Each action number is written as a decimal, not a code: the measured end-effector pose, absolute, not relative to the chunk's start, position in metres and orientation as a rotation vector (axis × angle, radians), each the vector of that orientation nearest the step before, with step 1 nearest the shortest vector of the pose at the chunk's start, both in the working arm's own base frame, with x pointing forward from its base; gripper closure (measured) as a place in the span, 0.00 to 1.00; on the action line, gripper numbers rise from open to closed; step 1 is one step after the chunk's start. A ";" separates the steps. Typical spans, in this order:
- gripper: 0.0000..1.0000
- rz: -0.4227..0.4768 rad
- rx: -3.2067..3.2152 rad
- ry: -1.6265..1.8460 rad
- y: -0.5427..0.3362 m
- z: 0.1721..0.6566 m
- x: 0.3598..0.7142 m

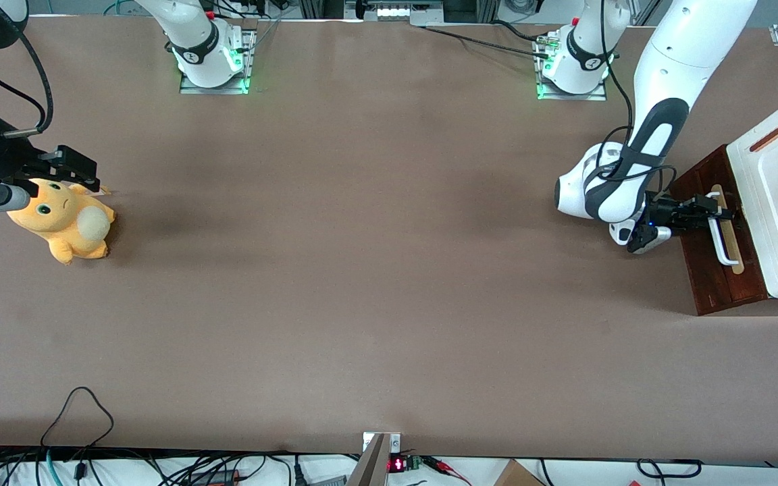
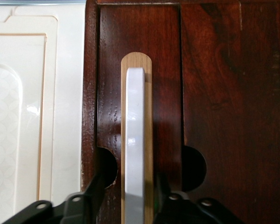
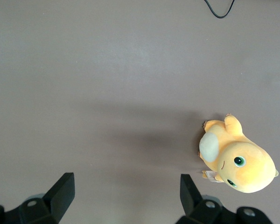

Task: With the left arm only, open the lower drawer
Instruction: 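Align the left gripper around the white bar handle and close it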

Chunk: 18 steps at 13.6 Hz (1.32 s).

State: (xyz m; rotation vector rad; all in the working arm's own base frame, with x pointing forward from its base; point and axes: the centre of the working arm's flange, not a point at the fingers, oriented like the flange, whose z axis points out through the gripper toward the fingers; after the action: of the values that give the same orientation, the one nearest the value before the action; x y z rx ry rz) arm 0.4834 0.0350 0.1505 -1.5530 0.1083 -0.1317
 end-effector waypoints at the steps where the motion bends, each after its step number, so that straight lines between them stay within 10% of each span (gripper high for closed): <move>1: 0.51 -0.134 -1.556 0.108 0.035 0.151 0.484; 18: 0.69 -0.161 -1.556 0.133 0.040 0.145 0.493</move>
State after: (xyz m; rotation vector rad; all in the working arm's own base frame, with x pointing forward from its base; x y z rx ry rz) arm 0.4934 0.0398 0.1448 -1.5562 0.1325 -0.1609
